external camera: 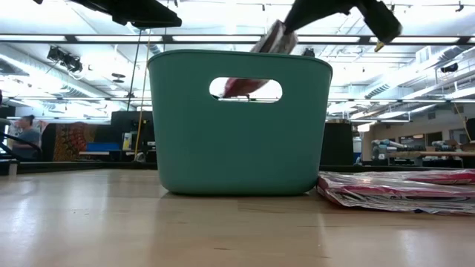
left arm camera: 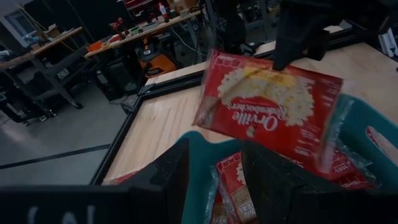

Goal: Sort popcorn bags into baskets
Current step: Put the red popcorn bag into the green bin

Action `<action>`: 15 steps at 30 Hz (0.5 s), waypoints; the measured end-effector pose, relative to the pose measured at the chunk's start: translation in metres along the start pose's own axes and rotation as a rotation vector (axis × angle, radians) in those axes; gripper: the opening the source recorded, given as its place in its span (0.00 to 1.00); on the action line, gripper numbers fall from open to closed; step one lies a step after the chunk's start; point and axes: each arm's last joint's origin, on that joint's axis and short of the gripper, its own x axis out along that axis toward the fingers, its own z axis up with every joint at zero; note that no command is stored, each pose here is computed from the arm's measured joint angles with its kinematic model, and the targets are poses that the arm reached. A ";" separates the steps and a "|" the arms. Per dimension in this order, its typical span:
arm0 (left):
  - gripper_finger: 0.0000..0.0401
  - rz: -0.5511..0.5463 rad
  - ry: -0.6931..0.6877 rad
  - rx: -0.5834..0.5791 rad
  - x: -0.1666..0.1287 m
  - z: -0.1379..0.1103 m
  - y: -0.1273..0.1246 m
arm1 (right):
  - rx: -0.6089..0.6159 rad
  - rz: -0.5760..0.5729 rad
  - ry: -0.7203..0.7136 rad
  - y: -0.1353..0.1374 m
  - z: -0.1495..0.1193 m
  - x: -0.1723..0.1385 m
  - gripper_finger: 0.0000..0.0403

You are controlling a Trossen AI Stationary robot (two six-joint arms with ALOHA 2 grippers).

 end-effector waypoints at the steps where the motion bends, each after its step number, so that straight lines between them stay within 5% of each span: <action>1: 0.38 0.000 0.000 0.000 0.000 0.000 0.000 | 0.001 -0.001 -0.012 -0.002 0.001 0.001 0.00; 15: 0.38 0.000 0.000 0.000 0.000 0.000 0.000 | 0.051 0.027 -0.134 -0.020 0.005 0.026 0.00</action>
